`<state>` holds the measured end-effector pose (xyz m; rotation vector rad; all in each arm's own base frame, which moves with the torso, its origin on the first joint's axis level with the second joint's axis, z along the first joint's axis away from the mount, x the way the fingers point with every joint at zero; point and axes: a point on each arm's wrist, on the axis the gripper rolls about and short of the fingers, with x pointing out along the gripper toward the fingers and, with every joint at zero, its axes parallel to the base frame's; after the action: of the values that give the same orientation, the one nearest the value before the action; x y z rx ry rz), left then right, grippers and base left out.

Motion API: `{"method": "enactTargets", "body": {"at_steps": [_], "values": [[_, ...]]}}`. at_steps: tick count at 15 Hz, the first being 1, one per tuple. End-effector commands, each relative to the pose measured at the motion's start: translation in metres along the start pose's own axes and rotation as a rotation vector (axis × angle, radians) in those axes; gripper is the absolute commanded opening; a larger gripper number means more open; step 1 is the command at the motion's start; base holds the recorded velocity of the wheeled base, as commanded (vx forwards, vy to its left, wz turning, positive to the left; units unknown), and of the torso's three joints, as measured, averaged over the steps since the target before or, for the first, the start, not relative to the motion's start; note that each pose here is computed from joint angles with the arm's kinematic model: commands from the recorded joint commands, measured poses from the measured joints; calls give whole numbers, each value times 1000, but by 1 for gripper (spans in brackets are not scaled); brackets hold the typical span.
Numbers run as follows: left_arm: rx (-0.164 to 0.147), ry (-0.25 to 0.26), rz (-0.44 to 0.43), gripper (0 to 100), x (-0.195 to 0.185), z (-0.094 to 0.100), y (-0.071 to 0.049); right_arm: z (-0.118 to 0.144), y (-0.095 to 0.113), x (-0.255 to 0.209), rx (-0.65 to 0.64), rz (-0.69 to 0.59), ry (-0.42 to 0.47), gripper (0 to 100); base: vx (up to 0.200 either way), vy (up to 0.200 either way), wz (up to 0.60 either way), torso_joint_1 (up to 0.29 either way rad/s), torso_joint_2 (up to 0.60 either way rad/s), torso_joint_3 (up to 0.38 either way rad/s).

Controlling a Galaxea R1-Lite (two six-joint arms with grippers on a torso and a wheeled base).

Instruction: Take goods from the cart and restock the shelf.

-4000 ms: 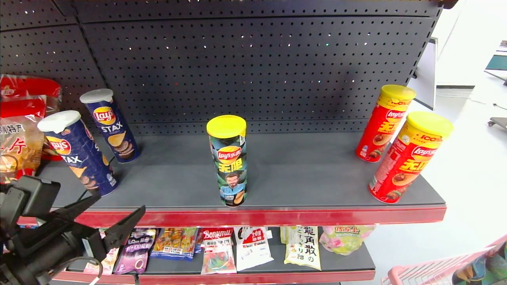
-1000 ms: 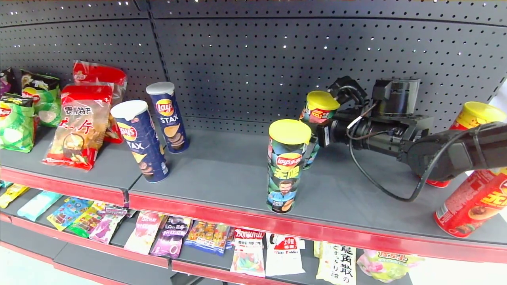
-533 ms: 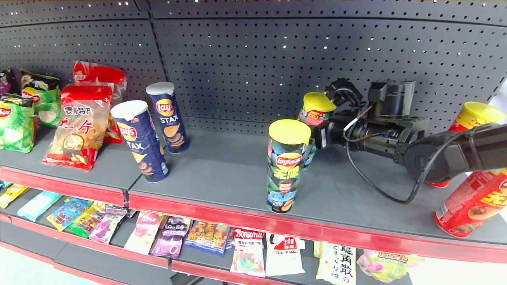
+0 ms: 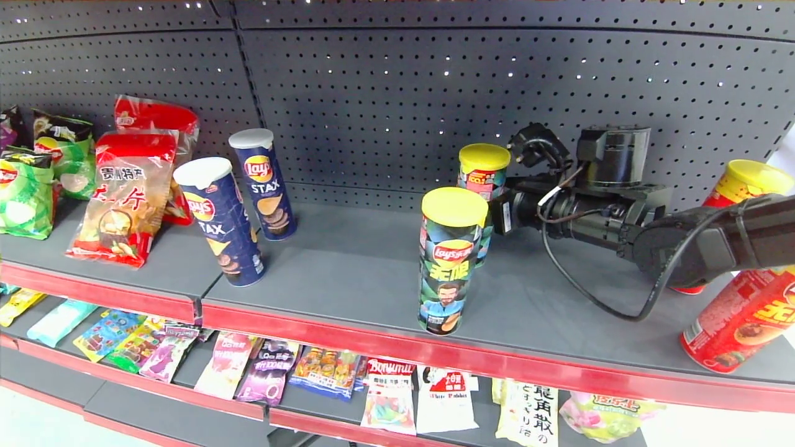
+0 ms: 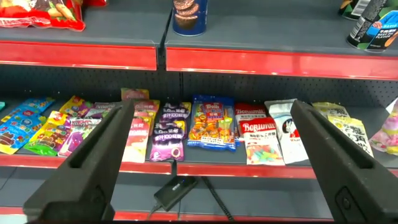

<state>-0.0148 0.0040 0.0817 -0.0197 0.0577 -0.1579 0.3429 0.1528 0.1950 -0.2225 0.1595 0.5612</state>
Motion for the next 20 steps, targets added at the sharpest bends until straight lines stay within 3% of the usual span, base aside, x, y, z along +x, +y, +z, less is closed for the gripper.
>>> {"method": "enactTargets", "body": {"at_steps": [1,9,16,18,19,20], "values": [[-1,4,-1,100,0,0,0,4,1,-19,2,-10,-6,100,0,0,0,0,0,0],[-21,7,-8,100,0,0,0,4,8,-85,15,-51,-4,100,0,0,0,0,0,0],[-21,10,-33,100,0,0,-1,-17,27,-167,76,-89,-7,100,0,0,0,0,0,0],[3,59,-55,100,0,-5,-1,-25,32,-190,95,-91,-23,100,0,0,0,0,0,0],[53,53,-59,100,0,-5,-1,-35,37,-214,85,-99,-33,100,0,0,0,0,0,0],[49,55,-59,100,0,-5,-1,-43,40,-228,85,-96,-30,100,0,0,0,0,0,0]]}}
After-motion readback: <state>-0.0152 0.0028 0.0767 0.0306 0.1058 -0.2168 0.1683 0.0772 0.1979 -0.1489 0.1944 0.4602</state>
